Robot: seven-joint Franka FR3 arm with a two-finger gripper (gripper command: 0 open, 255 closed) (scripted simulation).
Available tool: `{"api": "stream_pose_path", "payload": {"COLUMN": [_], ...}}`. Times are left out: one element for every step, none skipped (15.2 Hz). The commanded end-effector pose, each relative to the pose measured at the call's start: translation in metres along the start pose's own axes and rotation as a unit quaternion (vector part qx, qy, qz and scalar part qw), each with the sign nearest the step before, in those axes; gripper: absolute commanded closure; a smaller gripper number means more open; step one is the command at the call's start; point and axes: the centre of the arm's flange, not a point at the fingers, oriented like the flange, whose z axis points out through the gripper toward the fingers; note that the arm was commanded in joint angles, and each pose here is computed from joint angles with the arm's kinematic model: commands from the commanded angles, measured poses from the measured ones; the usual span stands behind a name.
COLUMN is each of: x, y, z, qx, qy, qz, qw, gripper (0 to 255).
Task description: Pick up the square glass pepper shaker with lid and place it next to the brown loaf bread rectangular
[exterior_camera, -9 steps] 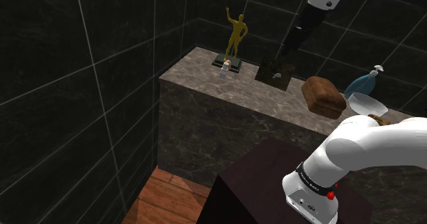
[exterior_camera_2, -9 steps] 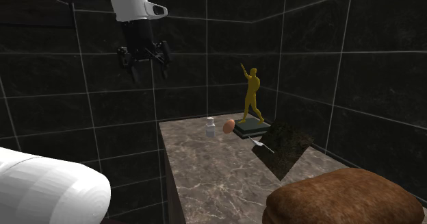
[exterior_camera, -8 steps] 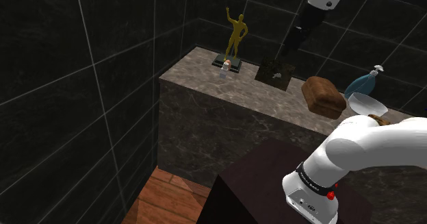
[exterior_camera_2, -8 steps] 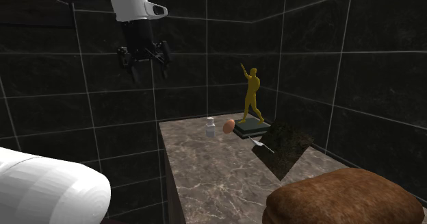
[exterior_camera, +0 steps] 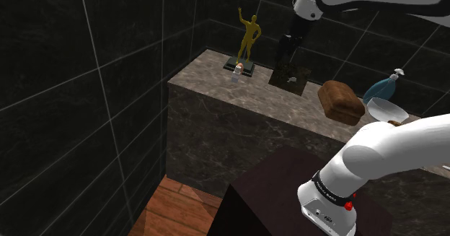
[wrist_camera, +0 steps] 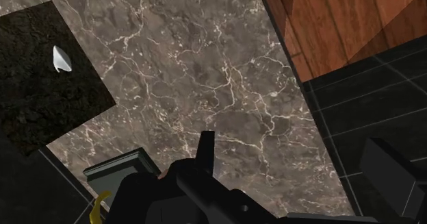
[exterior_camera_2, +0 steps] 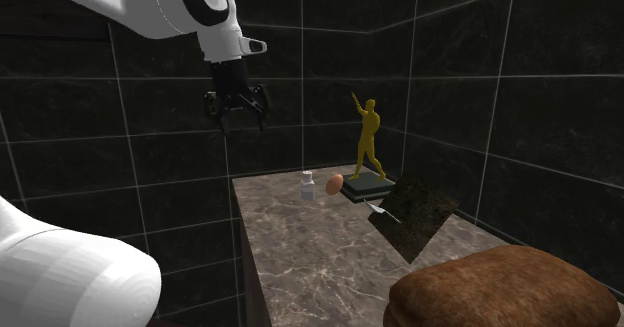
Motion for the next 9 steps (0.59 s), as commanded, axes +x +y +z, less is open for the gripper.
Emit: {"api": "stream_pose_path", "payload": {"x": [0.019, 0.029, 0.038, 0.048, 0.058, 0.068, 0.077, 0.087, 0.097], "y": [0.010, 0.012, 0.015, 0.017, 0.020, 0.022, 0.025, 0.028, 0.030], "z": [0.018, 0.026, 0.035, 0.043, 0.051, 0.060, 0.068, 0.076, 0.084], "qx": [-0.002, -0.002, -0.003, -0.004, -0.004, -0.005, -0.006, -0.006, -0.007], "qy": [0.002, 0.002, 0.003, 0.003, 0.004, 0.004, 0.005, 0.006, 0.006], "qz": [0.002, 0.003, 0.004, 0.005, 0.006, 0.007, 0.009, 0.010, 0.011], "qw": [1.0000, 1.0000, 1.0000, 1.0000, 1.0000, 0.9999, 0.9999, 0.9999, 0.9999], "gripper": [0, 0, 0, 0, 0, 0, 0, 0, 0]}}
